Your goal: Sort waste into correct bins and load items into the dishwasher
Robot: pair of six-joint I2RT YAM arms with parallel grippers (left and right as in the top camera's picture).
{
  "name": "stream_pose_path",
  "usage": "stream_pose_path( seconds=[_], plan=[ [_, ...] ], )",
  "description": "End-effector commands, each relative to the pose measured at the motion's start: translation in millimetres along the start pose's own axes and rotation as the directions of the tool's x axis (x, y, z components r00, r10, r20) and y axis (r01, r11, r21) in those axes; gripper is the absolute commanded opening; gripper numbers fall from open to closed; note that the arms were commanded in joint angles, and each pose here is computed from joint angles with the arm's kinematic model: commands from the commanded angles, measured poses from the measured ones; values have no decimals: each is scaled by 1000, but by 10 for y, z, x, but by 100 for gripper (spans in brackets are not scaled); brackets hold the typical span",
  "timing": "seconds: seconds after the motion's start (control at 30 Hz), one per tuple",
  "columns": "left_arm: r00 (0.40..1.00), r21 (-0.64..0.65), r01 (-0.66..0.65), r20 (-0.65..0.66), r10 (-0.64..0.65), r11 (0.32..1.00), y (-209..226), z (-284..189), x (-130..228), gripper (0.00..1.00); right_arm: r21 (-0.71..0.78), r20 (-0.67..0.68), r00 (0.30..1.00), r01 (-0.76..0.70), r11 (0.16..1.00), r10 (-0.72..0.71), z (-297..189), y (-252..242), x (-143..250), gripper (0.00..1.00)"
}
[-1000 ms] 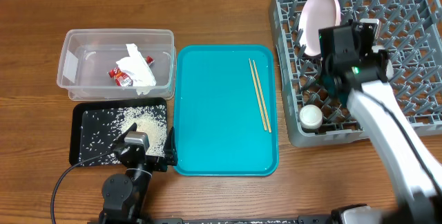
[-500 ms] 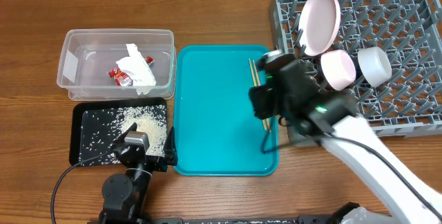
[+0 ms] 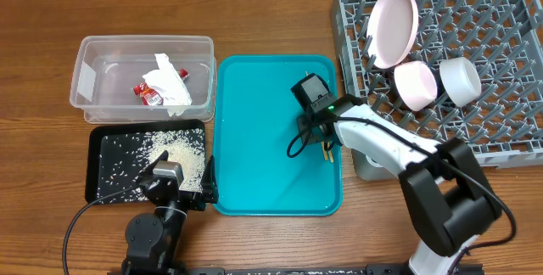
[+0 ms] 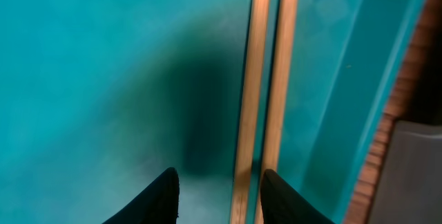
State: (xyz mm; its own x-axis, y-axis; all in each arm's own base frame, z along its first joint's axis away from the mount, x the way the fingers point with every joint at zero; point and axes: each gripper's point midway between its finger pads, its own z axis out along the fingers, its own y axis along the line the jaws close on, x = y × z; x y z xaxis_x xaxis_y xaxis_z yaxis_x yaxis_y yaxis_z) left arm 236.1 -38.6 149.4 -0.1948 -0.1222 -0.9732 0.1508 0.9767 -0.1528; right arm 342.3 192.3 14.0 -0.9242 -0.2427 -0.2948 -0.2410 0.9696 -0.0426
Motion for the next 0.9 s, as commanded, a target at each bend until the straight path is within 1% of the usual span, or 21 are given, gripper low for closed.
stream_pose_path(
  seconds=[0.0, 0.1, 0.27, 0.3, 0.37, 0.4, 0.53, 0.57, 0.63, 0.73, 0.83, 0.87],
  plan=[
    [1000, 17, -20, 4, 20, 1000, -32, -3, 0, 100, 16, -5, 1000, 2, 1000, -2, 73, -10, 10, 37],
    [1000, 17, -20, 5, 20, 1000, -32, -3, -1, 100, 15, -8, 1000, 4, 1000, -4, 74, -9, 18, 24],
    [1000, 17, -20, 4, 20, 1000, -32, -3, 0, 100, 8, -22, 1000, 10, 1000, -9, 74, 3, 51, 24],
    [1000, 17, -20, 4, 20, 1000, -32, -3, 0, 100, 9, -27, 1000, 10, 1000, -10, 74, 0, 64, 21],
    [1000, 17, -20, 4, 20, 1000, -32, -3, 0, 100, 11, -44, 999, 12, 1000, -12, 73, -8, 105, 13],
    [1000, 17, -20, 5, 20, 1000, -32, -3, -1, 100, 13, -52, 999, 14, 1000, -13, 72, -14, 125, 11],
    [1000, 17, -20, 5, 20, 1000, -32, -3, -1, 100, 12, -97, 995, 20, 1000, -19, 63, -20, 231, 9],
    [1000, 17, -20, 4, 20, 1000, -32, -3, 0, 100, 11, -108, 994, 21, 1000, -20, 59, -21, 257, 4],
    [1000, 17, -20, 4, 20, 1000, -32, -3, 0, 100, 16, -126, 992, 23, 1000, -21, 33, -35, 291, 4],
    [1000, 17, -20, 4, 20, 1000, -32, -3, 0, 100, 4, -108, 994, 20, 1000, -19, -139, -14, 183, 4],
    [1000, 17, -20, 4, 20, 1000, -32, -3, 0, 100, -4, -30, 1000, 5, 1000, -5, -520, -26, -95, 4],
    [1000, 17, -20, 4, 20, 1000, -32, -3, 0, 100, 3, 15, 1000, -8, 1000, 8, -699, -75, -225, 4]
  ],
)
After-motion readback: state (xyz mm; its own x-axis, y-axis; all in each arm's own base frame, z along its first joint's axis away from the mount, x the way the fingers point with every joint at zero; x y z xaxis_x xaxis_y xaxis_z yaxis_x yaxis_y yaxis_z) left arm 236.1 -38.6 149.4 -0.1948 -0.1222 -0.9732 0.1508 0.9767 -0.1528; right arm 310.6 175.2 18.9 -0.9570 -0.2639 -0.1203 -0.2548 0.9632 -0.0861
